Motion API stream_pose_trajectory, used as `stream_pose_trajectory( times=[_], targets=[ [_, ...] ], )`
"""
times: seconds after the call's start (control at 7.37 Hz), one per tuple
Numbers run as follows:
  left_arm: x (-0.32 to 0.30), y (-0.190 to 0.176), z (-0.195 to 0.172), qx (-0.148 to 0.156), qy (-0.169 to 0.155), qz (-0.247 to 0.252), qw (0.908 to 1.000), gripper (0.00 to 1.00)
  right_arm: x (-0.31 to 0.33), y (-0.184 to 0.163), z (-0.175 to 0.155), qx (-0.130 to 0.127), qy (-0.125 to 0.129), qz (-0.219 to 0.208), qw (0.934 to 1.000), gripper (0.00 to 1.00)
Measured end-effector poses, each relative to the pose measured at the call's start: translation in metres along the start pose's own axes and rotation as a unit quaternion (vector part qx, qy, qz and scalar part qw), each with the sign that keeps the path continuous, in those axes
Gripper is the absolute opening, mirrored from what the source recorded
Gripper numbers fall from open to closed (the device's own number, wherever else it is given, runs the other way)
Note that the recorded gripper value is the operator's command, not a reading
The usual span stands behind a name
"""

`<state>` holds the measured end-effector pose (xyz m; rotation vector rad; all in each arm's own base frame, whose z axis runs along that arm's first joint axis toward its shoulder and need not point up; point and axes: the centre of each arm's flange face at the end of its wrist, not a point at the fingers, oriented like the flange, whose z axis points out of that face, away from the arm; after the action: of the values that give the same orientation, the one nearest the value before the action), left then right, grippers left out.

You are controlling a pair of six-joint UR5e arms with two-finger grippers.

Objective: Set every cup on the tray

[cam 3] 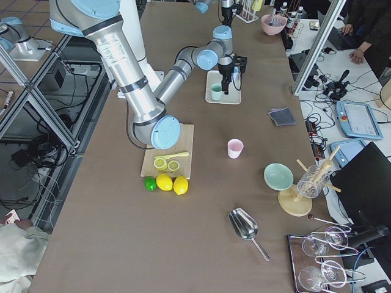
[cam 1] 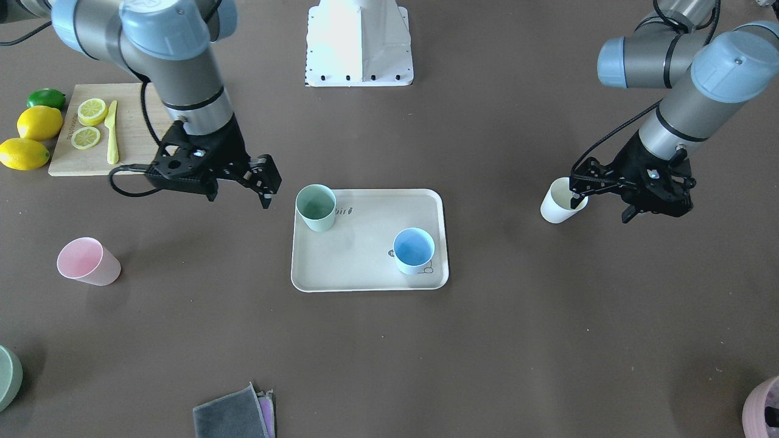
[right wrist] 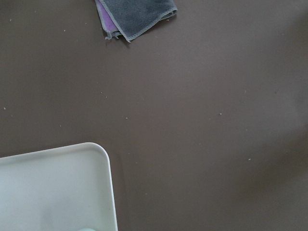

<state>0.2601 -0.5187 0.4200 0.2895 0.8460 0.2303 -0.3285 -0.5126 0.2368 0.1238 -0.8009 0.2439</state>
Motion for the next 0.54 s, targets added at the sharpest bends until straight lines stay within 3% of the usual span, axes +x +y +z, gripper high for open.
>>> stream_pose_trajectory(
  times=[0.27,0.41,0.54],
  targets=[
    [-0.011,0.030,0.019,-0.011,0.001,0.006,0.9999,0.99,0.073,-0.035,-0.030,-0.007,0.001,-0.045,0.9990,1.00],
    [-0.009,0.038,0.026,-0.017,0.003,0.010,0.9998,0.93,0.104,-0.046,-0.035,-0.011,0.003,-0.068,0.9976,1.00],
    [-0.006,0.042,0.033,-0.023,0.003,0.014,0.9996,0.65,0.132,-0.054,-0.037,-0.016,0.005,-0.089,0.9958,1.00]
  ],
)
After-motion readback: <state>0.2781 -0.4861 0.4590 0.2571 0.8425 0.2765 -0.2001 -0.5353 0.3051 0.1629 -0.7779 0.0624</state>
